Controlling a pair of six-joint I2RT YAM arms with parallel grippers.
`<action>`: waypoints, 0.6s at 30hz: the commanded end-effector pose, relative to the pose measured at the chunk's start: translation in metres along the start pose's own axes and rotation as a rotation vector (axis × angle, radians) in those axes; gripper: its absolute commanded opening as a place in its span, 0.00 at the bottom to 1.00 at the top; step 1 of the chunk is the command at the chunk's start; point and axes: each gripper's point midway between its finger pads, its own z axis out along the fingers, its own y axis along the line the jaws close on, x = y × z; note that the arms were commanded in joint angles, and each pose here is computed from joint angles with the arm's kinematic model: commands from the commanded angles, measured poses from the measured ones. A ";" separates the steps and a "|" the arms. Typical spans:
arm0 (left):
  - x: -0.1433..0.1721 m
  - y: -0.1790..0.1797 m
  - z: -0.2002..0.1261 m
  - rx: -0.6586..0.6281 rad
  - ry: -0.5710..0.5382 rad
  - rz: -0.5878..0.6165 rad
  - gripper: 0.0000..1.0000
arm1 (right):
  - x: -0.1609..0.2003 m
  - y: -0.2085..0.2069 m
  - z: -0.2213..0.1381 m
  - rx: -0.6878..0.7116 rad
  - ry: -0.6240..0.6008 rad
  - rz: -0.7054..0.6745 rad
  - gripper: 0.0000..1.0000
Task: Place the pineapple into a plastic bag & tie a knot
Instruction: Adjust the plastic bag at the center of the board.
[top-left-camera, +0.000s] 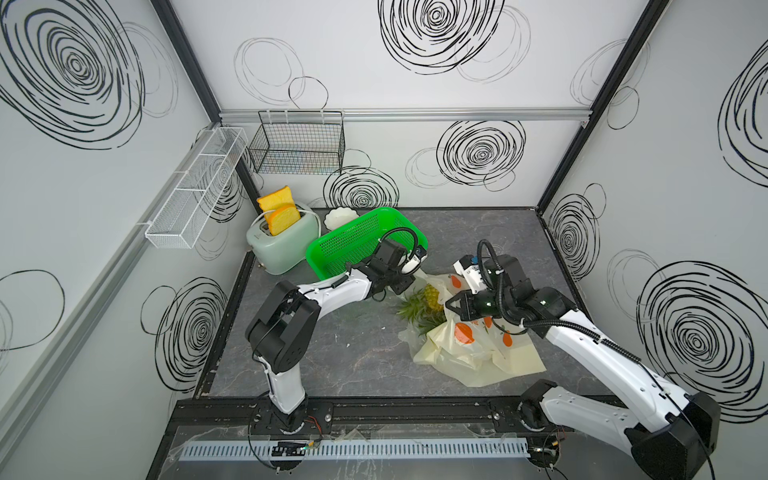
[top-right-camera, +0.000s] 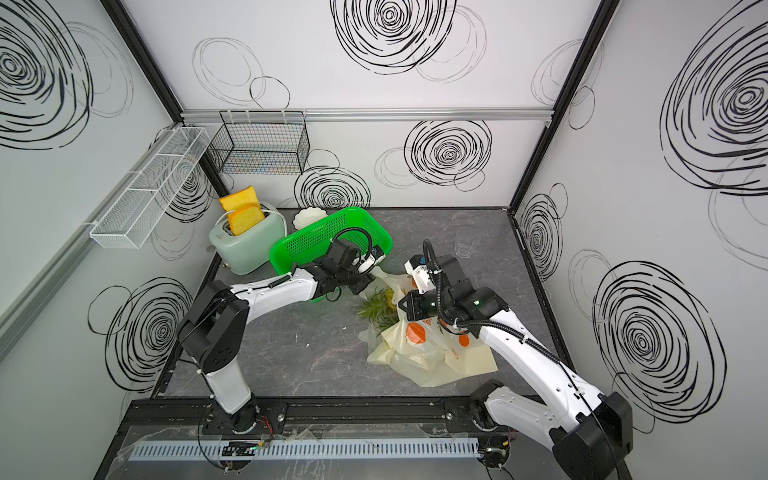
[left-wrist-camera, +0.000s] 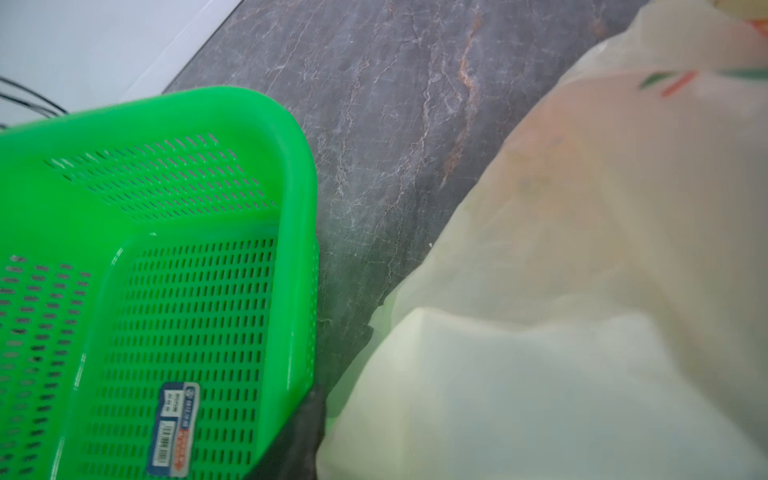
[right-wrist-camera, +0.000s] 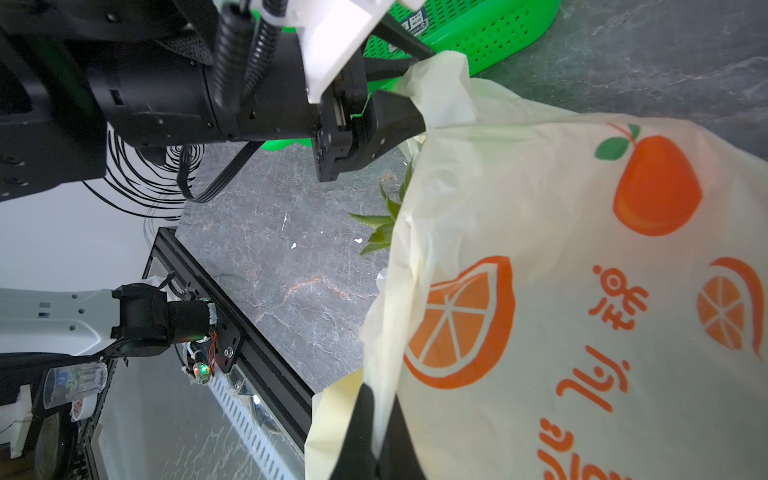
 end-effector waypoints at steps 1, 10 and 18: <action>-0.006 0.002 0.000 0.023 -0.008 0.031 0.30 | -0.009 0.000 -0.006 0.012 -0.039 -0.002 0.00; -0.034 -0.008 -0.066 0.067 -0.129 -0.021 0.00 | -0.032 -0.008 -0.018 0.082 -0.119 -0.005 0.00; -0.042 -0.007 -0.137 0.055 -0.157 -0.340 0.00 | -0.078 -0.013 -0.026 0.128 -0.189 -0.078 0.00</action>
